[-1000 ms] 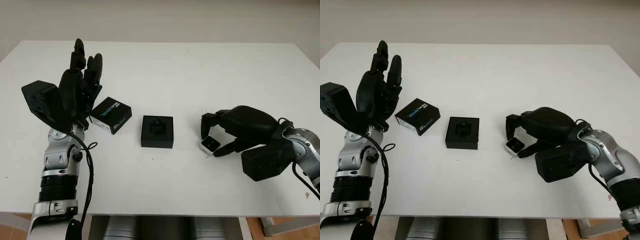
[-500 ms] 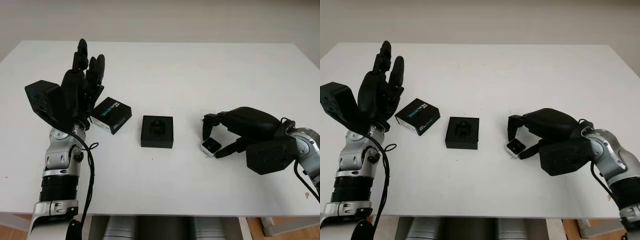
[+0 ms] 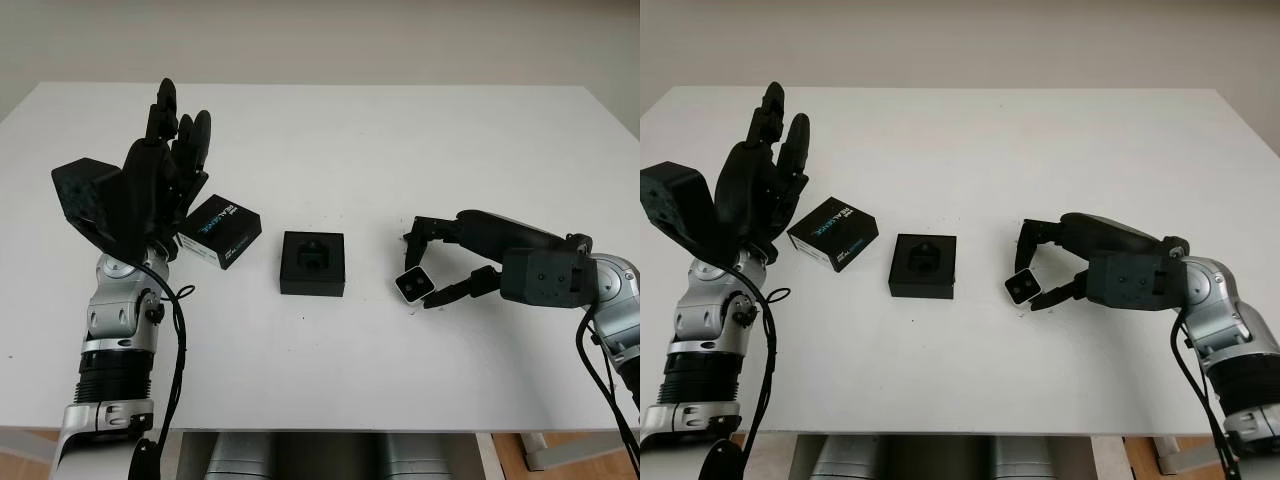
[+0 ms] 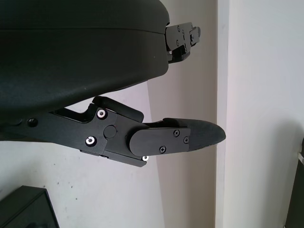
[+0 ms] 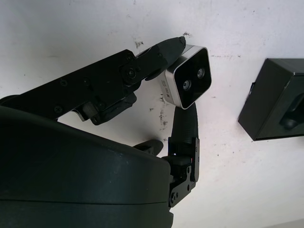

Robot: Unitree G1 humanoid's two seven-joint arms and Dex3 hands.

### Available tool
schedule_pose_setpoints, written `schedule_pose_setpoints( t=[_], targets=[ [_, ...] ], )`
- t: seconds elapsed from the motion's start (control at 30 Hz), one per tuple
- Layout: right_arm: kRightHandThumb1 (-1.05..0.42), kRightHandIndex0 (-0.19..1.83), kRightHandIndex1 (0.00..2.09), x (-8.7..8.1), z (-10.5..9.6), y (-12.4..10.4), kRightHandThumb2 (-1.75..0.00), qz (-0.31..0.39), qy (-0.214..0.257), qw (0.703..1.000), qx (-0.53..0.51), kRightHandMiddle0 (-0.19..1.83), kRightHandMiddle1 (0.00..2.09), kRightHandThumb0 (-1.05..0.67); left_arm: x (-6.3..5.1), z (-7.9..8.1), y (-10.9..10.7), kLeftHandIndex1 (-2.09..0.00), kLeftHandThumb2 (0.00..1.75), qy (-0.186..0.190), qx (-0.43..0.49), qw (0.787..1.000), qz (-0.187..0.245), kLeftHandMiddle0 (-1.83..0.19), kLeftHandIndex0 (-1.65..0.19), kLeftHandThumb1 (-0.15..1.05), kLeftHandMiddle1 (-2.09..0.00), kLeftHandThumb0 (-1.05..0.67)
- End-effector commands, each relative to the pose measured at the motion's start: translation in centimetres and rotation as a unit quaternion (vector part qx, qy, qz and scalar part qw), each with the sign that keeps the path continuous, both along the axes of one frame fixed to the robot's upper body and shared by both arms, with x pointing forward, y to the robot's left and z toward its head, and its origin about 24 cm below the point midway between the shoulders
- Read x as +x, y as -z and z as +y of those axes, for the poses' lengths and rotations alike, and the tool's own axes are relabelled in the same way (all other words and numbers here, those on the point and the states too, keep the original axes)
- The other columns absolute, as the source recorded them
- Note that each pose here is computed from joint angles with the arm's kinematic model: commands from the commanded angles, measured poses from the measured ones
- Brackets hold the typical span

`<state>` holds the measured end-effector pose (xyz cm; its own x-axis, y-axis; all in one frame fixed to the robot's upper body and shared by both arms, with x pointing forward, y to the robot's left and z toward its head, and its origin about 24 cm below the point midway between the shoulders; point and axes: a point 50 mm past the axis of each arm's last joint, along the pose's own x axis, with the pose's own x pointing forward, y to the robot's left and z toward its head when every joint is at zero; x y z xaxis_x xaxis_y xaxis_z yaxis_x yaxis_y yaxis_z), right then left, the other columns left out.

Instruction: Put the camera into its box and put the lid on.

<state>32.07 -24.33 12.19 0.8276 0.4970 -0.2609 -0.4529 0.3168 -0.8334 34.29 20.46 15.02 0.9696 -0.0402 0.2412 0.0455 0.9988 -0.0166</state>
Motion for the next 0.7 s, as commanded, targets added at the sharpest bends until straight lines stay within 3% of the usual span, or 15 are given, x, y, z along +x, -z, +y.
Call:
schedule_pose_setpoints(
  t=[0.0, 0.23, 0.37, 0.67],
  targets=[
    [-0.93, 0.31, 0.22, 0.2, 0.1, -0.1, -0.05, -0.009, 0.004, 1.000, 0.008, 0.37, 1.68, -0.40, -0.2, 0.4, 0.0, -0.05, 0.43, -0.001, 0.006, 1.000, 0.000, 0.15, 0.17, 1.05, -0.05, -0.61],
    [-0.94, 0.25, 0.18, 0.2, -0.1, -0.3, -0.06, -0.018, 0.019, 0.998, 0.053, 0.35, 1.71, -0.39, -0.2, 0.5, 0.0, -0.05, 0.42, -0.001, 0.010, 1.000, 0.001, 0.15, 0.17, 1.05, -0.05, -0.61],
    [-0.92, 0.22, 0.15, 0.2, 0.0, -1.1, -0.05, -0.060, 0.023, 0.996, 0.069, 0.36, 1.71, -0.42, -0.1, 0.5, 0.0, -0.05, 0.41, 0.000, 0.008, 1.000, 0.004, 0.16, 0.17, 1.05, -0.05, -0.61],
    [-0.96, 0.12, 0.07, 0.7, 1.6, -2.4, -0.06, -0.103, 0.039, 0.980, 0.167, 0.30, 1.67, -0.44, -0.1, 0.7, -0.3, -0.05, 0.43, 0.000, 0.015, 1.000, 0.001, 0.14, 0.16, 1.05, -0.06, -0.62]
  ],
)
